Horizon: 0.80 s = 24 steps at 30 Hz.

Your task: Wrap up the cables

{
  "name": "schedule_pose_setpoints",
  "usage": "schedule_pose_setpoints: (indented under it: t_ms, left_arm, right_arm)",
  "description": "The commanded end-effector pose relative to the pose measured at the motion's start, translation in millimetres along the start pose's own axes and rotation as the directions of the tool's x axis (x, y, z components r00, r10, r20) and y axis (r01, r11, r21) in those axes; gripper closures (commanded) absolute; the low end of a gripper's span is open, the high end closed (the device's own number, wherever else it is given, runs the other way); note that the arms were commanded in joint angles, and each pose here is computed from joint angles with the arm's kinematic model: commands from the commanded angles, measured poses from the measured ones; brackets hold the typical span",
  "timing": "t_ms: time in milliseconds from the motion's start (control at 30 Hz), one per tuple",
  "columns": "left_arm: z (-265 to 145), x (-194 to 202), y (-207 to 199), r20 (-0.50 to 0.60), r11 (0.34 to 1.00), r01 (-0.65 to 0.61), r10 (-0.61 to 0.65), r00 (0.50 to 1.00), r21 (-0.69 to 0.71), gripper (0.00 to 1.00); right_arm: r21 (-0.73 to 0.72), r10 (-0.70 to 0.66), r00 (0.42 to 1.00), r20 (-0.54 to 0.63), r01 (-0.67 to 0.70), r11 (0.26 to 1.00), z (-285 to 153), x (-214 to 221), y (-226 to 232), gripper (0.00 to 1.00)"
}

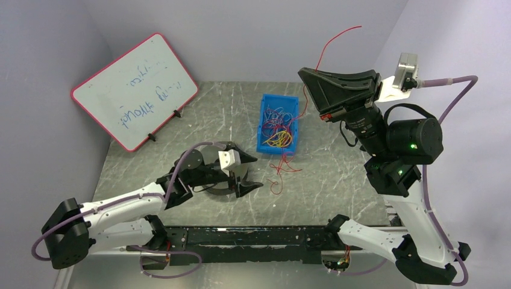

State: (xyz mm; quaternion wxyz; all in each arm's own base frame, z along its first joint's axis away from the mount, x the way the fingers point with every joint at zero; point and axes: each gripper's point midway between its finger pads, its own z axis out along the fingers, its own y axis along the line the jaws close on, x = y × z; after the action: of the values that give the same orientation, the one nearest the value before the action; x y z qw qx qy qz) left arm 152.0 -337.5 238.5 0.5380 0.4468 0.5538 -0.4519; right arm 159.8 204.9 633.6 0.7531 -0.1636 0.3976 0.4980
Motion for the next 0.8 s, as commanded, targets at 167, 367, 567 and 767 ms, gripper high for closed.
schedule_pose_setpoints:
  t_ms: [167,367,567,767]
  left_arm:
    - [24.9,-51.9,-4.9,0.23,0.979,-0.201,0.189,0.955,0.032,0.17]
    - [38.3,-56.1,-11.0,0.251,0.972,-0.222,0.198,0.948,0.071,0.24]
    - [51.7,-60.4,-17.3,0.259,0.966,-0.23,0.193,0.946,0.121,0.43]
    - [57.4,-51.8,-23.4,0.225,0.96,-0.222,0.182,0.957,0.171,0.71]
  right_arm:
    - [-0.072,0.005,0.999,0.05,-0.001,0.997,-3.0,-25.2,20.3,1.0]
    - [-0.075,0.013,0.998,0.055,-0.009,0.997,-4.3,-28.0,21.9,1.0]
    - [-0.081,0.024,0.998,0.058,-0.019,0.997,-4.7,-29.9,23.8,1.0]
    - [-0.082,0.025,0.997,0.067,-0.02,0.996,-5.6,-37.3,26.5,1.0]
